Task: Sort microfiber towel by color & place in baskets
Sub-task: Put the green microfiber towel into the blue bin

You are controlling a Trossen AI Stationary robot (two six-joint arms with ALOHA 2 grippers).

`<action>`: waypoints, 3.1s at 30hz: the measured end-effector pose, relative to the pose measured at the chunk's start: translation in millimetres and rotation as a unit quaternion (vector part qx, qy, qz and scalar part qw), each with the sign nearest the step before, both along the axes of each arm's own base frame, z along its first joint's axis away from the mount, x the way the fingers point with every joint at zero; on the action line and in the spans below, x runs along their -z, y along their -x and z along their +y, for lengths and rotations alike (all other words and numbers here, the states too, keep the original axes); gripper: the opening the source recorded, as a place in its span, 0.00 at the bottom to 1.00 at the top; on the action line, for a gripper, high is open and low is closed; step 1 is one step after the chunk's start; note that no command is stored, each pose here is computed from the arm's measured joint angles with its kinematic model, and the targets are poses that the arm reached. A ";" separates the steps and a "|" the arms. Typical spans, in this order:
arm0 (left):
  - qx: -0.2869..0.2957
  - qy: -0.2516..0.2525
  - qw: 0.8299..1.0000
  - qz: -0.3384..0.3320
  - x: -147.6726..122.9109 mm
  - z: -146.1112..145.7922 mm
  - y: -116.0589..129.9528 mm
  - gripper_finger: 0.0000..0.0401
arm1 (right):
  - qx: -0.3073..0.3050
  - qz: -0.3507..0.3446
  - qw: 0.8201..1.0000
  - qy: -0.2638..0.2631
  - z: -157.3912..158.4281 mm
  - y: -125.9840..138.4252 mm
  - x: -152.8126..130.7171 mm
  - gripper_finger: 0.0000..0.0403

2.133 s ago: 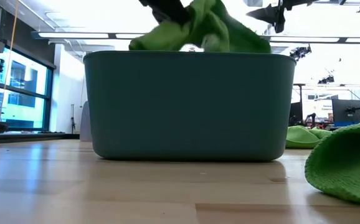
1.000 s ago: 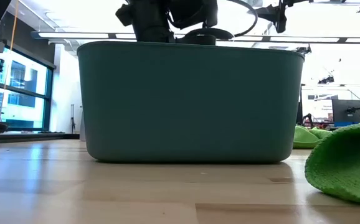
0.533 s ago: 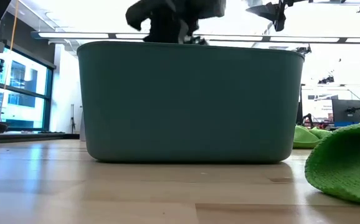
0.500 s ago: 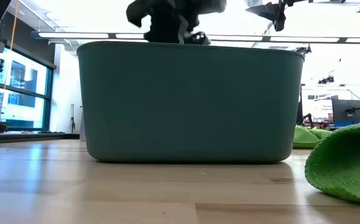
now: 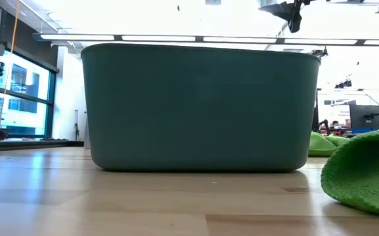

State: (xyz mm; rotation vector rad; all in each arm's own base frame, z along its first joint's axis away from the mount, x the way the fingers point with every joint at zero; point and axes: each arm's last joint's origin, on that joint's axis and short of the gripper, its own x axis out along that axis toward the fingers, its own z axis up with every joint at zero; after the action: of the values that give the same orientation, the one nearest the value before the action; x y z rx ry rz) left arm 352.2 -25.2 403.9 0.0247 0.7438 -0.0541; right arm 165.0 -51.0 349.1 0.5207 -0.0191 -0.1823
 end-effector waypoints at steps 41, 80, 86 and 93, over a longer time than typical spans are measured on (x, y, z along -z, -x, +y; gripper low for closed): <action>-0.185 0.075 0.914 -0.352 45.4 35.0 127.6 0.66 | -0.028 -0.048 0.998 0.005 4.1 -41.4 2.9 0.69; -0.213 0.085 0.910 -0.345 46.4 36.2 130.5 0.66 | 0.275 0.611 0.722 -0.173 -133.2 -8.0 157.5 0.69; -0.213 0.085 0.910 -0.345 46.4 36.2 130.6 0.66 | 0.272 0.632 0.704 -0.176 -144.3 -9.1 175.0 0.69; -0.213 0.085 0.910 -0.345 46.3 36.2 130.6 0.66 | 0.240 0.651 0.698 -0.175 -144.3 -11.5 184.0 0.40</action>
State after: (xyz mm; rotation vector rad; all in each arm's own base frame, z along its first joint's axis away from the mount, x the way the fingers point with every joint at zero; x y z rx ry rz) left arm 221.7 11.0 357.6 -0.2756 0.0201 0.2970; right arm 176.5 -195.3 165.1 0.6630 1.3251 -1.0689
